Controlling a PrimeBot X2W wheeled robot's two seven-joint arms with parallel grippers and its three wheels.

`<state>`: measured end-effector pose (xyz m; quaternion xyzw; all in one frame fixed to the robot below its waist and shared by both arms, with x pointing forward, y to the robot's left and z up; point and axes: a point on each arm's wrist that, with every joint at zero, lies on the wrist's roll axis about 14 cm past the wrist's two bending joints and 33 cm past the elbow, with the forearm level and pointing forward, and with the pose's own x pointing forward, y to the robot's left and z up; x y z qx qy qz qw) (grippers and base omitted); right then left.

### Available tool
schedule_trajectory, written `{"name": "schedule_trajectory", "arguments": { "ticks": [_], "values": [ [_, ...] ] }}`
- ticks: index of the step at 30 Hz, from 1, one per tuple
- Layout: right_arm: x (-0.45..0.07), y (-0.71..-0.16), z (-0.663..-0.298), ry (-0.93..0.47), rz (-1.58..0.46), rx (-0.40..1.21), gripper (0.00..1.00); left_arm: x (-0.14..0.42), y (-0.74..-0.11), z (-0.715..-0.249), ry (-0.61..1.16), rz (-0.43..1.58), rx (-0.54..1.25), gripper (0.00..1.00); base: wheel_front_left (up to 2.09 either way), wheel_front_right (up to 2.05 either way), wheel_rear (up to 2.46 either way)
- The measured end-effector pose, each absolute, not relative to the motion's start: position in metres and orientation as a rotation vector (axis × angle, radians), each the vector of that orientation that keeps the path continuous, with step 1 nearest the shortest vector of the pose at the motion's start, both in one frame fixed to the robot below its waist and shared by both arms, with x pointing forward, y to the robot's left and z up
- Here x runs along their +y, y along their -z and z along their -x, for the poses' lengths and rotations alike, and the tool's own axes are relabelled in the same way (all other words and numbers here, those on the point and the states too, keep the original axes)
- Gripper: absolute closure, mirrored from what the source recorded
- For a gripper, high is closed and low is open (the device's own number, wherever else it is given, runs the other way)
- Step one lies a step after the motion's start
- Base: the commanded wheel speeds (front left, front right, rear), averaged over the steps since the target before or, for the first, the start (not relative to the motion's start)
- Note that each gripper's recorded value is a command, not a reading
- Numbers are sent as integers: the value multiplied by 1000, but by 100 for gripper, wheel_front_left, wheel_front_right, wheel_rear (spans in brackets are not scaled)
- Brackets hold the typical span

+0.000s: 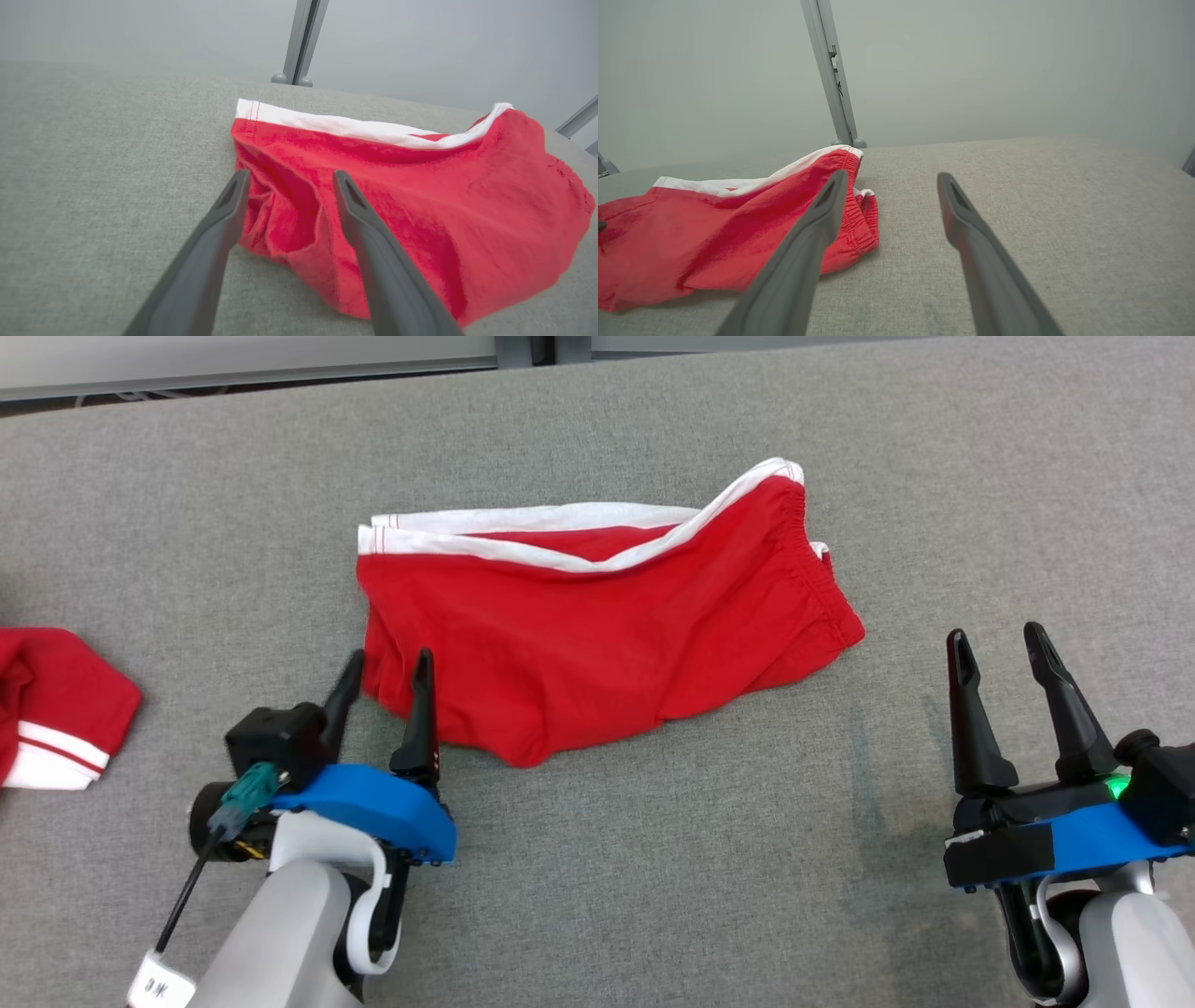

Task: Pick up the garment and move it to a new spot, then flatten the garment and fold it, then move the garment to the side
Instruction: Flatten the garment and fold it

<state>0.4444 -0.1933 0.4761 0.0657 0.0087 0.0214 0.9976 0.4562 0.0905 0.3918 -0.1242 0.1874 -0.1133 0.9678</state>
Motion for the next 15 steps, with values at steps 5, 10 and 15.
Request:
{"name": "schedule_trajectory", "arguments": {
  "ticks": [5,10,15],
  "values": [
    [-195,-490,-441,-47,-119,3,0,113,-427,-459,166,227,208,0,0,0,0],
    [-197,-502,-437,-56,-93,-4,0,146,-460,-457,80,186,74,0,0,0,0],
    [-196,-508,-435,-65,-82,-4,0,169,-480,-445,35,147,8,0,0,0,0]
  ]
}}
